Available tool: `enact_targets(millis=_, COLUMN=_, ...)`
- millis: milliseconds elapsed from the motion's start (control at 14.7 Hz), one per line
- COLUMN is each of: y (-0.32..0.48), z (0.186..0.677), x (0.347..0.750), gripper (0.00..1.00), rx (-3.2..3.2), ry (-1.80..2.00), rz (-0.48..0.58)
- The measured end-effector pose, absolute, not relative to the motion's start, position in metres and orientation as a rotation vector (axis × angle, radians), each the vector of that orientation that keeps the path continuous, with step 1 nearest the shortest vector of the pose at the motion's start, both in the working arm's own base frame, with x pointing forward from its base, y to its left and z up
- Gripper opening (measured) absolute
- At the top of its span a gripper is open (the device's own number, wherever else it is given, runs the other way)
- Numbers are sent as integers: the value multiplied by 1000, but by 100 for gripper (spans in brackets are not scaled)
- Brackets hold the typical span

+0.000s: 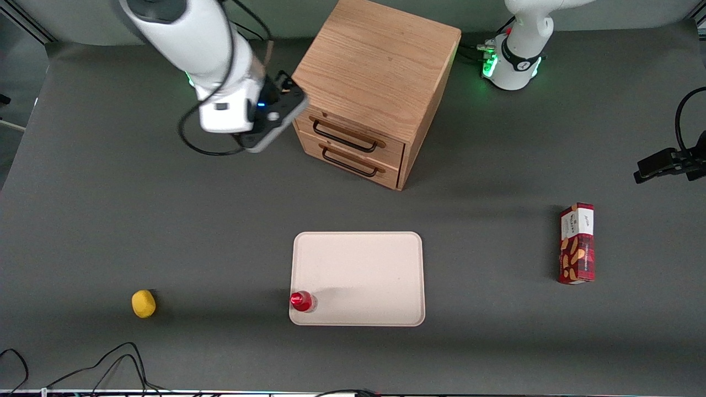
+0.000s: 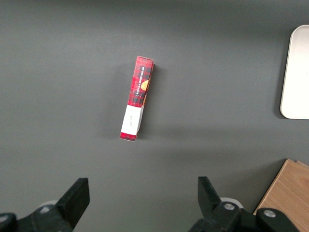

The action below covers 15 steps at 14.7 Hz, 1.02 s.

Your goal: Open upper drawer

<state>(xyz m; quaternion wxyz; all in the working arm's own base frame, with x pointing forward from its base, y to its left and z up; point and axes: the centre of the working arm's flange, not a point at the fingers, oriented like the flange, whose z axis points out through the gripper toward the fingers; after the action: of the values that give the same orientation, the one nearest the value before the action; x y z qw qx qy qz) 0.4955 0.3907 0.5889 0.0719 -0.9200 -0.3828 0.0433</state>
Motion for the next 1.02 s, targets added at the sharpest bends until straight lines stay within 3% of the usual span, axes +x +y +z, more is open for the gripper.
enact_targets(millis=205, y=448, z=563, x=478, gripper=100, rx=-2705, ry=-1300, rz=94)
enact_targets(millis=409, y=466, z=535, x=485, gripper=100, rx=-2661, ry=-1345, rz=89)
enact_targets(millis=1023, y=467, z=476, x=491, gripper=100, rx=-2603, ry=-1450, rz=216)
